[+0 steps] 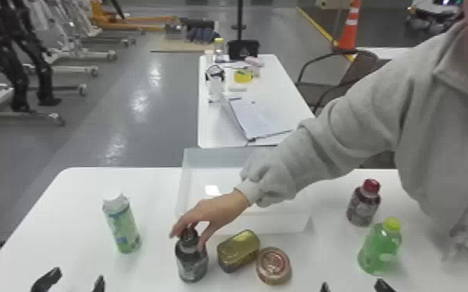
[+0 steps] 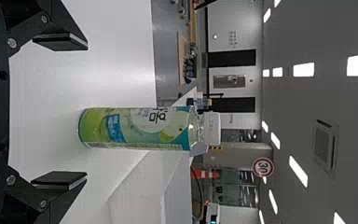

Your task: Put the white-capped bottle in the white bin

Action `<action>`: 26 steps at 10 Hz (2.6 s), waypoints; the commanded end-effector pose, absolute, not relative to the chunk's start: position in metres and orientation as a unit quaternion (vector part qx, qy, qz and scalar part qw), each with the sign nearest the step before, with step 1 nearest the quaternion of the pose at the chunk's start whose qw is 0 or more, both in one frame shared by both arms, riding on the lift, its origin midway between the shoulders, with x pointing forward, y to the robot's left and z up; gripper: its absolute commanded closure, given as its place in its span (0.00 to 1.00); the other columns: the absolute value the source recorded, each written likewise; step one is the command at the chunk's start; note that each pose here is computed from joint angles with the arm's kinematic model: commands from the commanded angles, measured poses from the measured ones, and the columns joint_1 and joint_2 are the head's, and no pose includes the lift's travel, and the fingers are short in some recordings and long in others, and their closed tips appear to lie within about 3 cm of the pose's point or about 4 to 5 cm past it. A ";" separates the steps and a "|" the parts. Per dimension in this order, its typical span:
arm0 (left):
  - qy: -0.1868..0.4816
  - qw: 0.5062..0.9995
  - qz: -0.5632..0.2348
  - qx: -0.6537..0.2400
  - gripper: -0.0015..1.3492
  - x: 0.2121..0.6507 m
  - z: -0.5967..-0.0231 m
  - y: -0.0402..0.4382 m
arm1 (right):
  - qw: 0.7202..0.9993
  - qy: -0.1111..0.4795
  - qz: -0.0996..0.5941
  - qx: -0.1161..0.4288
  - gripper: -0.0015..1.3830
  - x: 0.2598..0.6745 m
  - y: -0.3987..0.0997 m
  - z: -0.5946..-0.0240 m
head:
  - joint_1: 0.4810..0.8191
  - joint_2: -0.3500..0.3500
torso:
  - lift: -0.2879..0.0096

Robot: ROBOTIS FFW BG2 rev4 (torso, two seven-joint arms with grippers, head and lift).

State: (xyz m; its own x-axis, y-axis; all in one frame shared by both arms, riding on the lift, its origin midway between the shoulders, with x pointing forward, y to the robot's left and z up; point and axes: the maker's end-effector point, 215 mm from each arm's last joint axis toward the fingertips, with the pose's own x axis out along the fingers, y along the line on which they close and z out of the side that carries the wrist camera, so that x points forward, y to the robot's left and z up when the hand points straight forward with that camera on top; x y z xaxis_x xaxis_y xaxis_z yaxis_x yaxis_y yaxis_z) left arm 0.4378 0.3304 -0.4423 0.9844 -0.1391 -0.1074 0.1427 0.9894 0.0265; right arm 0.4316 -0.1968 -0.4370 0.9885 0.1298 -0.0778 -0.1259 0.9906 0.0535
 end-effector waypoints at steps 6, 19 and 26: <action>0.052 0.996 -0.071 0.015 0.22 0.438 -0.442 0.329 | 0.997 0.040 0.064 0.025 0.07 0.432 -0.196 -0.437 | 0.20 0.50 | 0.63; 0.055 0.996 -0.076 0.009 0.22 0.440 -0.444 0.323 | 0.997 0.040 0.064 0.025 0.07 0.431 -0.197 -0.437 | 0.20 0.50 | 0.63; 0.055 0.996 -0.076 0.009 0.22 0.440 -0.444 0.323 | 0.997 0.040 0.064 0.025 0.07 0.431 -0.197 -0.437 | 0.20 0.50 | 0.63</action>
State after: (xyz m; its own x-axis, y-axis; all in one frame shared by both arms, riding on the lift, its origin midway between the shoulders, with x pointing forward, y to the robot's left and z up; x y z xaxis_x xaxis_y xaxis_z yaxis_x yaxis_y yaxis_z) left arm 0.4398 0.3230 -0.4443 0.9823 -0.1509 -0.1108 0.1532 0.9881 0.0123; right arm 0.4315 -0.1966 -0.4368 0.9887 0.1290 -0.0761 -0.1251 0.9906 0.0548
